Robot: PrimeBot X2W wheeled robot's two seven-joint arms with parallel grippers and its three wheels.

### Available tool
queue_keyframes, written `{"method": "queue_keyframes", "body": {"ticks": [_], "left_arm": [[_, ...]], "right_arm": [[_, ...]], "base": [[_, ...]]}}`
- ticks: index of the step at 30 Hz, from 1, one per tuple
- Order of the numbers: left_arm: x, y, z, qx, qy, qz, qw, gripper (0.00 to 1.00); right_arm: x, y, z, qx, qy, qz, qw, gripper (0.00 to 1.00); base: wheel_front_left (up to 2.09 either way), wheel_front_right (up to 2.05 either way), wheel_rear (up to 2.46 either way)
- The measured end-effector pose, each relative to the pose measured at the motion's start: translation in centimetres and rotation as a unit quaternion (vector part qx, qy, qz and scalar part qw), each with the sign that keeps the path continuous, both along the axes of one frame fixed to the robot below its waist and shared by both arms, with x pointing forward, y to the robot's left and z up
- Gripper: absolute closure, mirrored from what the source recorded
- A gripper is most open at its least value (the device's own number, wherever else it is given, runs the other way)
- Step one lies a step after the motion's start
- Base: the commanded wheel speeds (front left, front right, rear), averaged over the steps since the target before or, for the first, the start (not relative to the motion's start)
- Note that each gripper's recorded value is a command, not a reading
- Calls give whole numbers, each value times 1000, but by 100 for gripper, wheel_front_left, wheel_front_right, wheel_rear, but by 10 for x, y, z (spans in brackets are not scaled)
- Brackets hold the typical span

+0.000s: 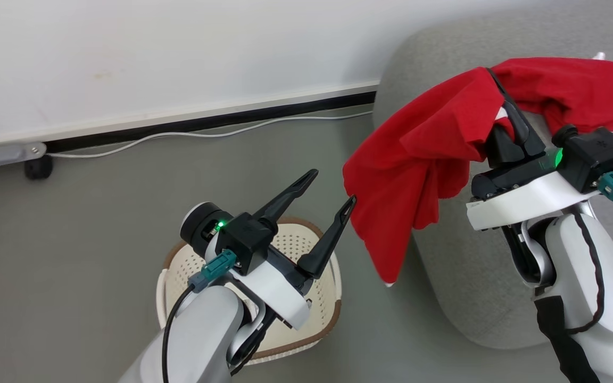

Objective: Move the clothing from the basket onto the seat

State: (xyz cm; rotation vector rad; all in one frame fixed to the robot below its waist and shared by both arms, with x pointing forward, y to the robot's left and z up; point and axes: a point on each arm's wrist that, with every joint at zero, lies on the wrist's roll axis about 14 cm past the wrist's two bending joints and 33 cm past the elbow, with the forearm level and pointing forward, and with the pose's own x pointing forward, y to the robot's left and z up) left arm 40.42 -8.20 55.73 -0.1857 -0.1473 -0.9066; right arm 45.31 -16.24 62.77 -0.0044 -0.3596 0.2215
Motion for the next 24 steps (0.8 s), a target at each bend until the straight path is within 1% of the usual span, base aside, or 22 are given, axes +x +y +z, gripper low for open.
{"method": "queue_keyframes", "body": {"ticks": [6,12,16,19,24], "left_arm": [[-22,-41,1,-6,3,-68,998,0],[-44,-78,2,-13,2,-132,991,0],[-59,-99,4,-18,2,-169,985,0],[-71,-112,1,-19,6,-196,980,0],[-76,-117,-14,-15,21,-218,976,0]], "right_arm": [[-28,-45,13,-3,-17,-60,998,100],[-61,-88,23,-6,-29,-122,992,100],[-86,-117,29,-10,-38,-165,986,100],[-105,-143,32,-12,-42,-205,978,100],[-114,-171,33,-27,-42,-247,968,100]], "base": [[0,0,0],[0,0,0],[0,0,0],[0,0,0],[0,0,0]]}}
